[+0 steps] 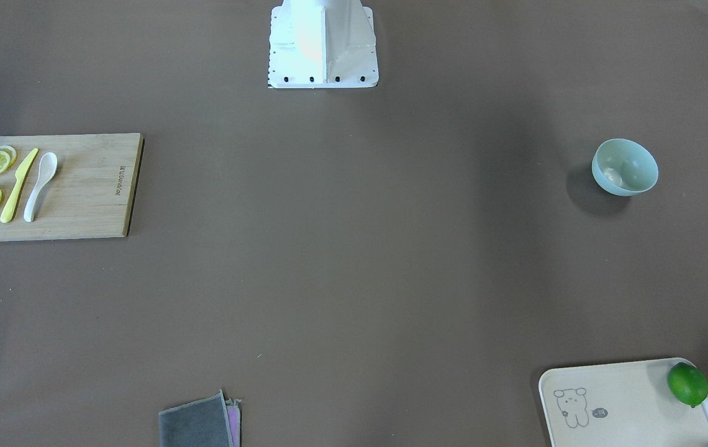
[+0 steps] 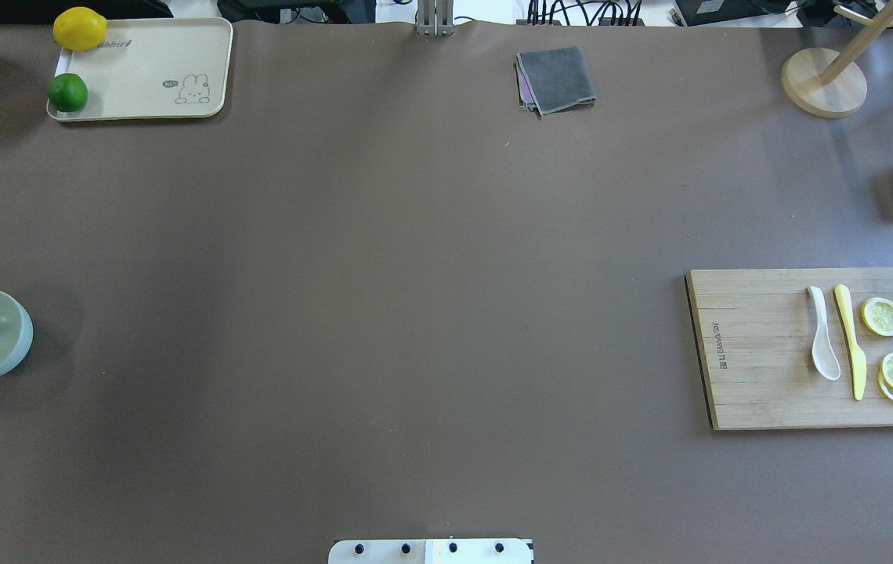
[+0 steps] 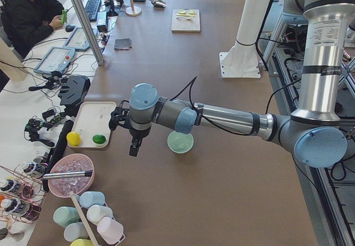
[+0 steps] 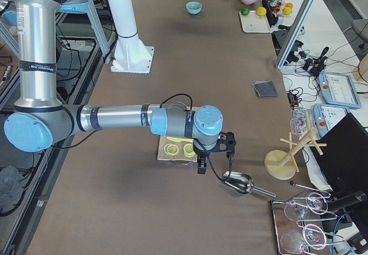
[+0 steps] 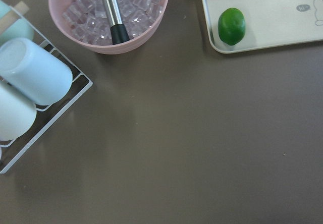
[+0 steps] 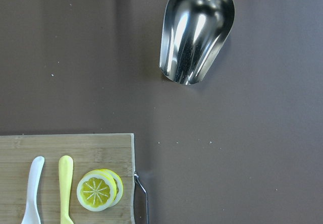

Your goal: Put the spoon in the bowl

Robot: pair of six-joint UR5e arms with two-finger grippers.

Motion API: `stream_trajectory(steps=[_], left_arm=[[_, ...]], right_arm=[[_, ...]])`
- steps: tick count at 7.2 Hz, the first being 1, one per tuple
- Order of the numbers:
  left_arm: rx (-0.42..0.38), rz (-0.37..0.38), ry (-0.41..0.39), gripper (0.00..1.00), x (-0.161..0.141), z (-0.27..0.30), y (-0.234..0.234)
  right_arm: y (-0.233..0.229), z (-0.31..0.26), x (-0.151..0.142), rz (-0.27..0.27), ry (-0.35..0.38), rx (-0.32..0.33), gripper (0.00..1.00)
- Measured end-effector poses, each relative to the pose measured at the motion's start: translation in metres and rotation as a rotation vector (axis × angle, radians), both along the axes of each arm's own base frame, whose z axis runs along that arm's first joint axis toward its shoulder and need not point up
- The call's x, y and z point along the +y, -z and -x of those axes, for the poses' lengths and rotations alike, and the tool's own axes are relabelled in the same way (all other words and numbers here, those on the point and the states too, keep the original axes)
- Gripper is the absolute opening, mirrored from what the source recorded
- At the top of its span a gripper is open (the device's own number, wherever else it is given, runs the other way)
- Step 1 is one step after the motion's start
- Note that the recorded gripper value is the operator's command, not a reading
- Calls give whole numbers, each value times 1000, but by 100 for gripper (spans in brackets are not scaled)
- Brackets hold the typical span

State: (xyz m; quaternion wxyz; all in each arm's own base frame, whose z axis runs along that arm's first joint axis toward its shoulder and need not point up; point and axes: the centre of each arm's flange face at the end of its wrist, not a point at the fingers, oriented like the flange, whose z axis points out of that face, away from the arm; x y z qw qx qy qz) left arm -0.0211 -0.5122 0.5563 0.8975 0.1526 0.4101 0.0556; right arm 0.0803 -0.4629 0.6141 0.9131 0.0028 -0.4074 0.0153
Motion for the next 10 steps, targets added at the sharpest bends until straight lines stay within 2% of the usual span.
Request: stream_trajectory(steps=[2,3,4,6,10], left_arm=[[131,20,-59,98,8,-28,-12],[158,46,-89,98,11,-47,-21],[164,77,-112,98,14,-70,-29],[126,106,-132,98,20,-110,-38],[88,151,-178,98,56,-134,-81]], right_arm=[[2,0,-2,-14,0,0,100],[1,0,-3,-24,0,1,100],[0,0,-3,-28,-1,2,100],[-2,0,-2,-26,0,3,100],[-4,1,-2,-22,2,0,100]])
